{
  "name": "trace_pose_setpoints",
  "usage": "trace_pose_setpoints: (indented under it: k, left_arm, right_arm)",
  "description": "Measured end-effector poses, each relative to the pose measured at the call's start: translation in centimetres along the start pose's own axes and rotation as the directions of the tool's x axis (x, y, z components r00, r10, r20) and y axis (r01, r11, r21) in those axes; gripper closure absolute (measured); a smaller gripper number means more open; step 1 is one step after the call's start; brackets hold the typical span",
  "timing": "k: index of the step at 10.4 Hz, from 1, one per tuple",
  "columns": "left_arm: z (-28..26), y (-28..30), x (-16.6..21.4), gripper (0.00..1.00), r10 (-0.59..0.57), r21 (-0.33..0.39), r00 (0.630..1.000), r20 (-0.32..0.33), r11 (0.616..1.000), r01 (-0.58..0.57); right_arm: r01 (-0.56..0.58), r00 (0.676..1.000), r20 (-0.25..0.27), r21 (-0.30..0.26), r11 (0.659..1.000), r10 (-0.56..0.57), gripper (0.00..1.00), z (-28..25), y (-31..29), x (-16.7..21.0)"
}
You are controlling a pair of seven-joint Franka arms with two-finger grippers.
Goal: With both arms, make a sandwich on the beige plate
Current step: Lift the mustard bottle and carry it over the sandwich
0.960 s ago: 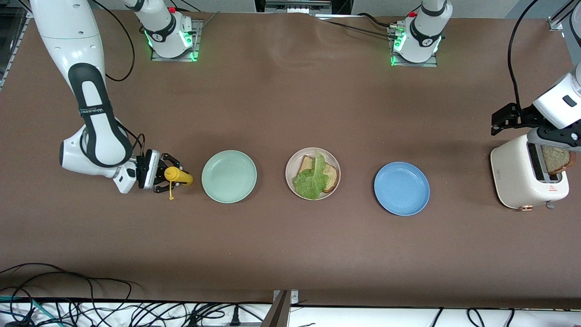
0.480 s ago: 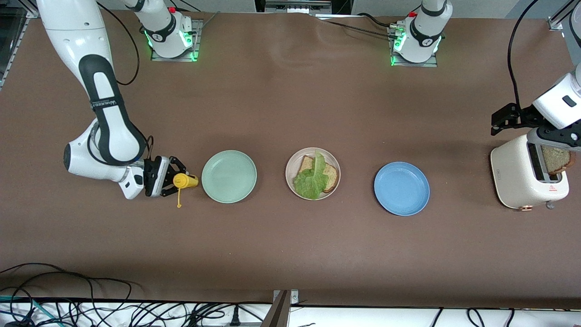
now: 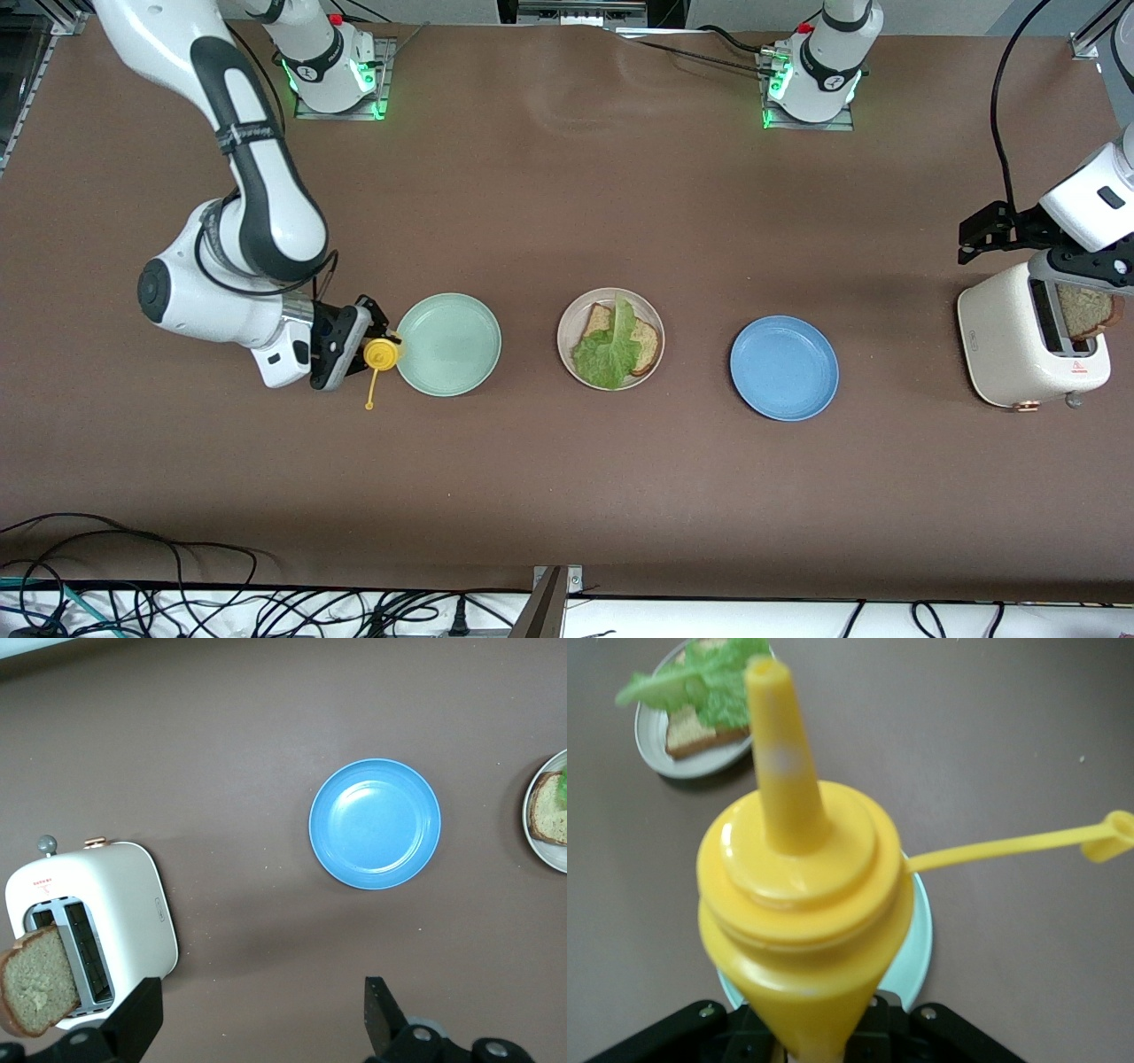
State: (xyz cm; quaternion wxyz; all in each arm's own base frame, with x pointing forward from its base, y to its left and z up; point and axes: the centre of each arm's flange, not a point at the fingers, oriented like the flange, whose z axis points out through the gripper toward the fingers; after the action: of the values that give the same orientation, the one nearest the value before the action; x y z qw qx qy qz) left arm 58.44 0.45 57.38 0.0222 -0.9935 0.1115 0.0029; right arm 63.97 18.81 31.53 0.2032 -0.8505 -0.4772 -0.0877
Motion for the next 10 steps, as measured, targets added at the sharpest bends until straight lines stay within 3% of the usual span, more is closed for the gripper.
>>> trace_pose_setpoints:
  k: [5,10]
  left_arm:
    - [0.0,0.0,0.0,0.0,0.0,0.0,1.0,0.0,1.0,0.0]
    - [0.0,-0.1,0.0,0.0,-0.001,0.0,1.0,0.0,1.0,0.001]
  right_arm:
    - [-0.158,0.983,0.081,-0.1,0.982,0.167,0.76,1.6,-9.5,9.5]
    - [-0.258,0.952,0.114,-0.202,0.945,0.284,0.76,5.3,-16.4,14.4]
